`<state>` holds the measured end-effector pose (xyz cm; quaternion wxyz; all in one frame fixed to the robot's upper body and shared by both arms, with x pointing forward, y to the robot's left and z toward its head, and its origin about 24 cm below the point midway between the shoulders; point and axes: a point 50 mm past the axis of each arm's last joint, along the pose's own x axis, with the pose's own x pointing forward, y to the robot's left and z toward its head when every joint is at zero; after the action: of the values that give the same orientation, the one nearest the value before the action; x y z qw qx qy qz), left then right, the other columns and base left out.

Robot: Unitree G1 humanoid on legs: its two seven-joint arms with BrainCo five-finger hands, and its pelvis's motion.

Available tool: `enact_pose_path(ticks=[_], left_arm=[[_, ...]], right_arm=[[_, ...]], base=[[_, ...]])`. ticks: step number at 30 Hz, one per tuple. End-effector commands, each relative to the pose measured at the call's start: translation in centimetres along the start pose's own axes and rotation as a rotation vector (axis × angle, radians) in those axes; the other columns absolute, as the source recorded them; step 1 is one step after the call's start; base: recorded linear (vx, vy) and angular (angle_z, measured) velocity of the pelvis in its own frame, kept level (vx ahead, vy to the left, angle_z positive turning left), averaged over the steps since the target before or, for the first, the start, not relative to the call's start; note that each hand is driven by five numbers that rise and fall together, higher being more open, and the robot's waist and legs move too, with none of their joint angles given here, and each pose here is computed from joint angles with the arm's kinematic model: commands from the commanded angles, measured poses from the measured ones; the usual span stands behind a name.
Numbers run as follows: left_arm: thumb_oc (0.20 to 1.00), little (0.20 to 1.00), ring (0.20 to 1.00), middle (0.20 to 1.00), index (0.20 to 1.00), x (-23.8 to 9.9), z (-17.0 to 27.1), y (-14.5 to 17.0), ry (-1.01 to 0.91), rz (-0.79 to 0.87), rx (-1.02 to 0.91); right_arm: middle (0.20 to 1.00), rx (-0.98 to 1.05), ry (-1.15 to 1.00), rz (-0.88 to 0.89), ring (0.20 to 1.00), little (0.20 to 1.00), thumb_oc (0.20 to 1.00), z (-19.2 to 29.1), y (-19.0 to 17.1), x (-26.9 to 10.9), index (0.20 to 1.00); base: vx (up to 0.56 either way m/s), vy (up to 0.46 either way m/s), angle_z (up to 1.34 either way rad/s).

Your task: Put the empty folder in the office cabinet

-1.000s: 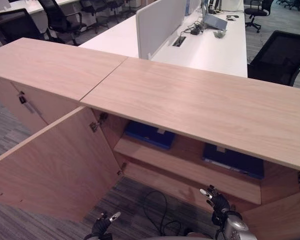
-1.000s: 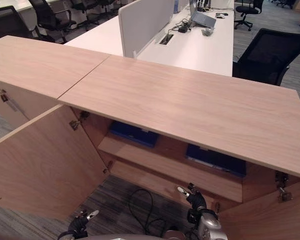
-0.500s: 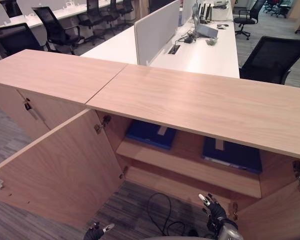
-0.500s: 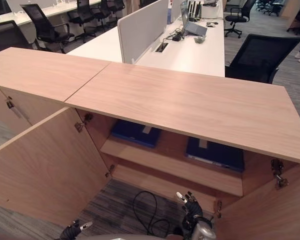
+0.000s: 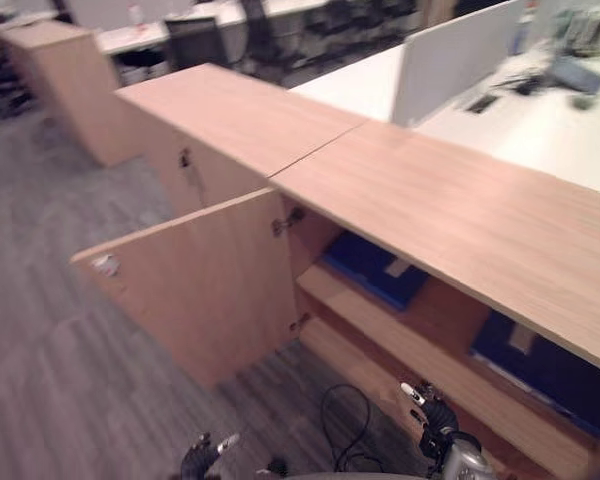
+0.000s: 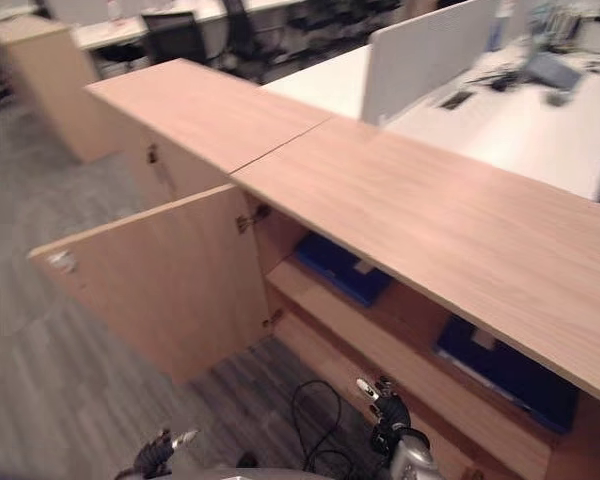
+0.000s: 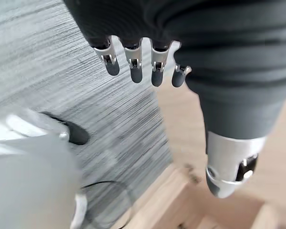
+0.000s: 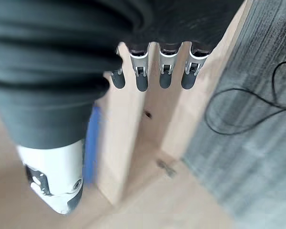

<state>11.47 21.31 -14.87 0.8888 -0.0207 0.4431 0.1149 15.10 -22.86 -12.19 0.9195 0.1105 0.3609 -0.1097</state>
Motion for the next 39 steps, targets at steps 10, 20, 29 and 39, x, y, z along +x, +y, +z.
enact_pose_path(ticks=[10,20,29,39], left_arm=[[1.000,1.000,1.000,1.000,1.000,0.6,4.0,2.9,-0.141,0.019,0.134],[1.000,1.000,1.000,1.000,1.000,0.8,3.7,3.0,-0.086,-0.011,0.276],[1.000,1.000,1.000,1.000,1.000,1.2,4.7,2.9,-0.108,-0.001,0.258],[1.000,1.000,1.000,1.000,1.000,0.5,0.8,2.1,0.011,-0.013,0.230]], right_arm=[[1.000,-0.286,0.082,-0.095,1.000,1.000,1.000,-1.0,-1.4,0.3,1.000],[1.000,-0.245,0.233,-0.191,1.000,1.000,1.000,-3.3,-3.0,-0.3,1.000],[1.000,-0.210,0.256,-0.201,1.000,1.000,1.000,-4.0,-3.0,-0.6,1.000],[1.000,-0.274,0.295,-0.207,1.000,1.000,1.000,-4.9,-4.0,-1.3,1.000]], base=[[0.08,0.119,0.69],[0.12,0.234,0.49],[0.12,0.022,0.26],[0.09,-0.075,0.07]])
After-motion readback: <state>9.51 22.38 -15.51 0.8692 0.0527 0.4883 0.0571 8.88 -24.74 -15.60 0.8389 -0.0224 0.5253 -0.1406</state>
